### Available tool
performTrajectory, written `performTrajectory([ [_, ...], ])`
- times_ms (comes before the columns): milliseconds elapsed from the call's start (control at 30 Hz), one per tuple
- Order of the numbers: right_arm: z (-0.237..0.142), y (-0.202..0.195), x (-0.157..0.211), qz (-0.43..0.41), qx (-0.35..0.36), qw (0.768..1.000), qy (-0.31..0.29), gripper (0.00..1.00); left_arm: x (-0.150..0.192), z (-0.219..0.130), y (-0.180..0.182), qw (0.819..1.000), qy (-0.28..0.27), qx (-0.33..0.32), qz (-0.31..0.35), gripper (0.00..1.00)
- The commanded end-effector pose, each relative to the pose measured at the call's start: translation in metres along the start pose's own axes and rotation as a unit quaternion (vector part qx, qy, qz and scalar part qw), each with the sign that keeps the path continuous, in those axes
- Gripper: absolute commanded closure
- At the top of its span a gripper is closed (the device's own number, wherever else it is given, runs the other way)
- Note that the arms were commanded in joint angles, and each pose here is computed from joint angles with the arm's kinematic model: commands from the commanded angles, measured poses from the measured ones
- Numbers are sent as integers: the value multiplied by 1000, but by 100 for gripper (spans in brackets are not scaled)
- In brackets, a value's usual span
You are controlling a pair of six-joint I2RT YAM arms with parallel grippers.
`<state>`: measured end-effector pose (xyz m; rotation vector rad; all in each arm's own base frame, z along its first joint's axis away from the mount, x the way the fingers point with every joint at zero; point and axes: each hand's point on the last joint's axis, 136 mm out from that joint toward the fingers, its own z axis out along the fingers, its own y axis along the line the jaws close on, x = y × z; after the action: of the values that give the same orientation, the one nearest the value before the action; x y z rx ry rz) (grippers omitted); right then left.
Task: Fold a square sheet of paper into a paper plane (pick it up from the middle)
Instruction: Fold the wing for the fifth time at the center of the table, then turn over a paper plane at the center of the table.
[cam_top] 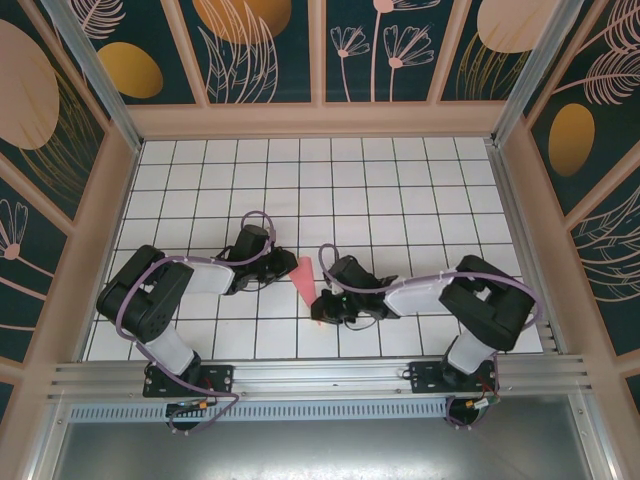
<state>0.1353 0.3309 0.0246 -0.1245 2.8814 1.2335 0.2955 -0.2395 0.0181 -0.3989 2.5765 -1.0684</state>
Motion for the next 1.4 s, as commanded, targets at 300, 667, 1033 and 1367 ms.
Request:
performTrajectory([
  [300,-84,-23,-66,28,85,972,-218,67,-30,-33,-38,997,-44,-25,58,68],
  [667,-100,-33,-99,60,77,949,-299,50,-34,-102,-11,962,-124,-229,80,55],
  [1033,-106,-54,-95,74,77,949,-296,44,15,-62,-43,952,-82,-267,125,48],
  [1367,-105,-62,-86,86,49,952,-289,42,28,-29,-35,932,-48,-333,136,33],
])
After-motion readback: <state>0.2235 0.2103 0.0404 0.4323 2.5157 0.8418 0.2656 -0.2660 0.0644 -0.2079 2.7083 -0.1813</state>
